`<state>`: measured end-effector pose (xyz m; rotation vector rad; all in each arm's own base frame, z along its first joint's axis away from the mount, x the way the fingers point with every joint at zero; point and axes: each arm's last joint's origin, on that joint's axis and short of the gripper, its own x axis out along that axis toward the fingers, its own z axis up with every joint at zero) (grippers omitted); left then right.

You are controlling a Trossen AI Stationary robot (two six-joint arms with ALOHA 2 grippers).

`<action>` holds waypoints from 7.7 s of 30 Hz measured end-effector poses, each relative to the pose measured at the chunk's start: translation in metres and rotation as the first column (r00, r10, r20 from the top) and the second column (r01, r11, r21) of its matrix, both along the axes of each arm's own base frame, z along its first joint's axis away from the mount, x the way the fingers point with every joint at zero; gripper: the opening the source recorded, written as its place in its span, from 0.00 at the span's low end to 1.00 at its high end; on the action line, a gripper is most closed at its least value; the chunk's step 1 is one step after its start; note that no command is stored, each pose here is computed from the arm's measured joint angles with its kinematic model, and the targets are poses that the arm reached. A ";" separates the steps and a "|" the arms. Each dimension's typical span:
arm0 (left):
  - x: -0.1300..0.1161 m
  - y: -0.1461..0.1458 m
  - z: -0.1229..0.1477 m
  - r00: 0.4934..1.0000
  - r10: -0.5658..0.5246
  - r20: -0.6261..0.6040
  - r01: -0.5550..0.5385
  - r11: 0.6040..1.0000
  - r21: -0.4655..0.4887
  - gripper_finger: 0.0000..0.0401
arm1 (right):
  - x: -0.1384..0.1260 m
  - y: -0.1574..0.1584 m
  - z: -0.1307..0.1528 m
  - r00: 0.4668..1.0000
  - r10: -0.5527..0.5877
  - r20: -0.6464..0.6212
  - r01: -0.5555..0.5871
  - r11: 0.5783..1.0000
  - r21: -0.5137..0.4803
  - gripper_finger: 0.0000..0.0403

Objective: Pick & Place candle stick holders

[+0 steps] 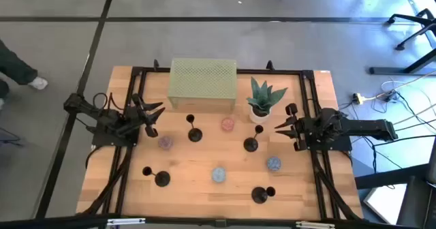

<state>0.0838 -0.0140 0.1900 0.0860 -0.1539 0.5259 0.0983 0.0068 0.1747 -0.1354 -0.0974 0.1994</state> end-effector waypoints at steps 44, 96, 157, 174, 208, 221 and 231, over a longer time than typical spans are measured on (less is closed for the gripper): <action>0.000 0.000 0.000 1.000 0.000 0.000 0.000 1.000 0.000 0.26 | 0.000 0.000 0.000 1.000 0.002 0.000 -0.002 1.000 0.000 0.17; 0.000 0.000 0.000 1.000 0.000 0.000 0.000 1.000 0.000 0.26 | 0.000 0.000 0.000 1.000 0.003 0.000 -0.003 1.000 0.000 0.17; -0.006 -0.001 0.029 0.976 -0.180 0.125 0.190 0.979 -0.071 0.41 | -0.018 -0.009 0.049 0.807 -0.303 0.507 0.281 0.952 0.122 0.17; -0.012 0.002 0.044 0.956 -0.152 0.249 0.168 0.985 -0.046 0.41 | -0.016 -0.007 0.070 0.830 -0.238 0.504 0.213 0.971 0.109 0.27; -0.009 -0.004 0.047 0.913 -0.325 0.248 0.311 0.946 0.095 0.32 | 0.000 -0.005 0.085 0.932 -0.171 0.321 0.123 0.979 0.165 0.38; -0.001 -0.007 0.059 0.937 -0.290 0.196 0.284 0.957 0.057 0.47 | 0.021 0.001 0.096 0.947 0.028 0.319 -0.057 0.995 0.081 0.43; 0.023 -0.016 0.069 0.962 -0.266 0.063 0.268 0.963 -0.038 0.49 | 0.061 0.001 0.097 0.998 0.030 0.052 -0.036 0.993 0.108 0.51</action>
